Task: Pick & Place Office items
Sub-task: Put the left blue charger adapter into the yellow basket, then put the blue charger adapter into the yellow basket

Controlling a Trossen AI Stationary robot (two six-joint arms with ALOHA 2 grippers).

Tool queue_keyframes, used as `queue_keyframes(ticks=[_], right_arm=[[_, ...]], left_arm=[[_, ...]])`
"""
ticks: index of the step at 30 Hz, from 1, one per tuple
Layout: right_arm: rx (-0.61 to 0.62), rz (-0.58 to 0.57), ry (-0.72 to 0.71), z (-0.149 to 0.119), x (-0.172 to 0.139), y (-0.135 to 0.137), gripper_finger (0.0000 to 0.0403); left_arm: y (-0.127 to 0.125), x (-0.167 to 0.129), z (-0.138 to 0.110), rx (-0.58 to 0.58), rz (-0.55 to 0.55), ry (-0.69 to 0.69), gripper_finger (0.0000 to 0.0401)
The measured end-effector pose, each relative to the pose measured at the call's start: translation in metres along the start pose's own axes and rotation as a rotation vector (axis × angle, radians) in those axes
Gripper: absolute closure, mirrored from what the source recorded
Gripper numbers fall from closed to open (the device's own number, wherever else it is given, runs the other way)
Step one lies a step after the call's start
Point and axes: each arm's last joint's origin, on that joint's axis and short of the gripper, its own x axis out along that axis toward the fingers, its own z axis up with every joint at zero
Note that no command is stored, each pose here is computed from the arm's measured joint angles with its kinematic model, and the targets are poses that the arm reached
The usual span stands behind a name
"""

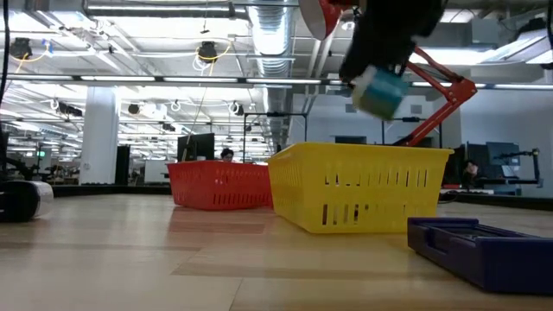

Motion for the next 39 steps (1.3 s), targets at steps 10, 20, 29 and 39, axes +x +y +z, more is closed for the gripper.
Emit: queue_keyframes(ticks=[10,20,29,39], right_arm=[[-0.083,-0.056,0.144,-0.016,0.050,-0.015,0.0403],[-0.098,-0.033,0.165,-0.017,0.049,-0.015,0.0380],[-0.050,0.011,0.130,-0.006,0.013,-0.012,0.0255],[0.159,-0.023,0.145,-0.040,-0.056,0.035,0.0209]], left_arm=[[-0.008,0.006,-0.017,-0.091,-0.004,0.047,0.0077],[-0.009,0.006,-0.018,-0.108,-0.010,0.054,0.0077],[-0.009,0.006,-0.018,-0.101,-0.011,0.056,0.0077],[-0.007,0.005,-0.023,-0.058,-0.004,0.093,0.0077]])
